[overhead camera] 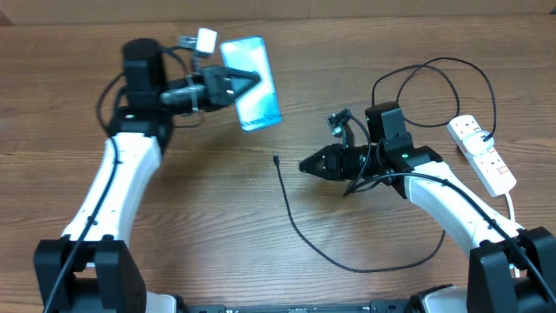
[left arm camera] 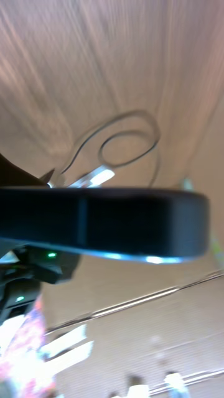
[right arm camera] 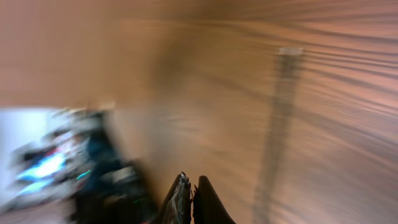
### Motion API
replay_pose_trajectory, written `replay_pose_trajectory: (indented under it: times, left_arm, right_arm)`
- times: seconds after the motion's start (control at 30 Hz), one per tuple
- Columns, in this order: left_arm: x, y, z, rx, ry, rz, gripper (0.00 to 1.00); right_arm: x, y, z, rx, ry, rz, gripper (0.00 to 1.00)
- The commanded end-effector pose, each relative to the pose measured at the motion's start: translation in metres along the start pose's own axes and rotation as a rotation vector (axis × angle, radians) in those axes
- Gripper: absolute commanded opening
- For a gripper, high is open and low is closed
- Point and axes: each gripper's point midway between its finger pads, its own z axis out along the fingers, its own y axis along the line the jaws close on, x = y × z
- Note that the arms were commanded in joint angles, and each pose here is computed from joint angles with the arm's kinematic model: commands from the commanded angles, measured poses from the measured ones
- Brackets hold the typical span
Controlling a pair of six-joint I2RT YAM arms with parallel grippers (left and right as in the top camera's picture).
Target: Plug charger to phone and switch on socket
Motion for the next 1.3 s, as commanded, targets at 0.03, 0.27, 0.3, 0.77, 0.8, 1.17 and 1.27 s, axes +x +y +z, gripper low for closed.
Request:
replay_pose_trajectory:
  times: [0.03,0.27,0.3,0.77,0.8,1.17,1.27]
  left_arm:
    - [-0.026,0.018,-0.039,-0.052,-0.090,-0.040,0.04]
    - [-0.030,0.038,-0.063,-0.105,-0.122,-0.063,0.04]
    - [-0.030,0.038,-0.064,-0.106,-0.124,-0.064,0.04]
    - [-0.028,0.037,-0.065,-0.093,-0.114,-0.073,0.04]
    - [-0.028,0.036,-0.065,-0.090,-0.112,-0.073,0.04]
    - [-0.028,0.036,-0.065,-0.088,-0.111,-0.072,0.04]
    - [-0.028,0.036,-0.065,-0.088,-0.111,-0.071,0.04]
  right_arm:
    - [-0.024,-0.071,-0.022,0.444,-0.145,-0.049,0.12]
    - [-0.027,-0.050,0.013,0.431,-0.150,-0.177,0.59]
    - [-0.026,-0.052,0.020,0.458,-0.154,-0.174,0.59]
    - [-0.023,-0.057,0.109,0.491,-0.138,-0.250,0.50]
    - [-0.023,-0.057,0.113,0.490,-0.134,-0.248,0.49]
    - [-0.007,-0.080,0.133,0.565,-0.088,-0.232,0.24]
    - [-0.004,-0.082,0.132,0.572,-0.083,-0.199,0.08]
